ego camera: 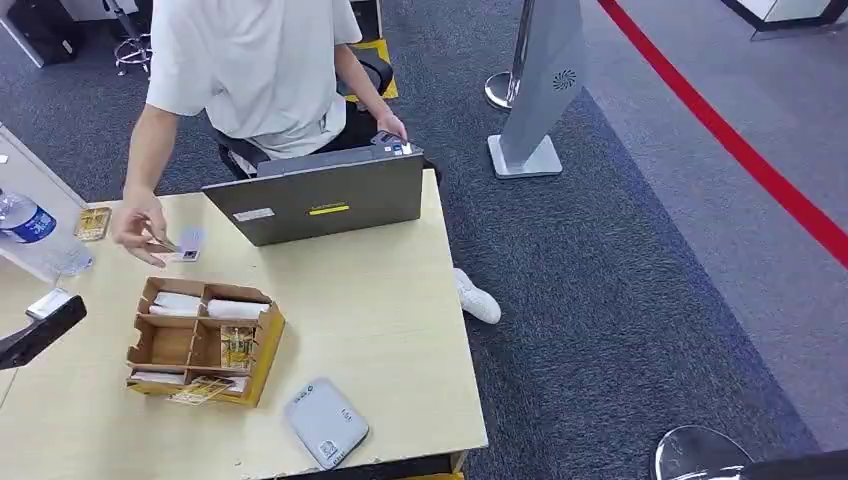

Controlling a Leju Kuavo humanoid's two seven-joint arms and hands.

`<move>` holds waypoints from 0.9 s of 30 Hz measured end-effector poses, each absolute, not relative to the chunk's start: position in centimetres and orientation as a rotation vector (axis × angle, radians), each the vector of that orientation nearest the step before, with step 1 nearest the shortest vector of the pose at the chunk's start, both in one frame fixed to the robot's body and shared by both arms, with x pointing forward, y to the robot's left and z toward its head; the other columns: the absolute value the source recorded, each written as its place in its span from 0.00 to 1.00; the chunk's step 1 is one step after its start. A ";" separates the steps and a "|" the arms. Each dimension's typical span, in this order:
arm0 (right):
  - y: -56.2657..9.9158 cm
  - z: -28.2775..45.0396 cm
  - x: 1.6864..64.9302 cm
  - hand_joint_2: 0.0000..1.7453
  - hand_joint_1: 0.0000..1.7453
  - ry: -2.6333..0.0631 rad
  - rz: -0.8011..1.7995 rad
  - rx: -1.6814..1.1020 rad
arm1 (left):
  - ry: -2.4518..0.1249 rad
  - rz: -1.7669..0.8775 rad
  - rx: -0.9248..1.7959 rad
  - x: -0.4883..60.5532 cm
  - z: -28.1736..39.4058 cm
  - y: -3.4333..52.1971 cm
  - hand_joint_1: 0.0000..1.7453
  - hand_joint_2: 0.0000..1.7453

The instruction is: Pass the card to the sensor for recognition and then transmit it.

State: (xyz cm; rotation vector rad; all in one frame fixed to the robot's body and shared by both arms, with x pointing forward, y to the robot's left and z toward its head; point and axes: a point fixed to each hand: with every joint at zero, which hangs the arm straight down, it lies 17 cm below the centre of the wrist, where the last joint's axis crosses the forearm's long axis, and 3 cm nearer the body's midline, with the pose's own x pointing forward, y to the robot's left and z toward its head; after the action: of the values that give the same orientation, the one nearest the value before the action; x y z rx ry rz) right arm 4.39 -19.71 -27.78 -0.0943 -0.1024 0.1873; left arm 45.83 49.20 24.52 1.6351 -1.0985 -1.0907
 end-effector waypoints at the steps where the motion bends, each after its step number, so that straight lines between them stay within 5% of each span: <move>1: -19.7 -27.8 4.4 0.00 0.00 -0.103 0.187 -0.094 | -1.092 -1.088 1.636 45.7 24.4 49.5 0.00 1.00; 7: -19.7 -27.8 4.4 0.00 0.00 -0.102 0.188 -0.094 | -1.018 -1.047 1.646 44.1 23.6 52.7 0.00 1.00; 15: -19.7 -27.8 4.0 0.00 0.00 -0.095 0.198 -0.091 | -0.774 -0.885 1.676 35.7 20.7 66.9 0.00 1.00; 22: -19.6 -27.8 3.7 0.00 0.00 -0.097 0.208 -0.084 | -0.455 -0.610 1.592 20.4 15.9 80.9 0.00 1.00; 27: -19.6 -27.8 3.9 0.00 0.00 -0.105 0.209 -0.081 | -0.297 -0.180 1.449 8.8 9.5 84.0 0.00 1.00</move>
State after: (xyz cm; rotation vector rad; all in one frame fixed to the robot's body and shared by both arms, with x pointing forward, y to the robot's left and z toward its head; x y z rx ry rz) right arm 3.86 -19.62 -27.83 -0.0812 -0.1046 0.2090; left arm 8.79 84.05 9.50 1.4486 -0.2968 -0.1804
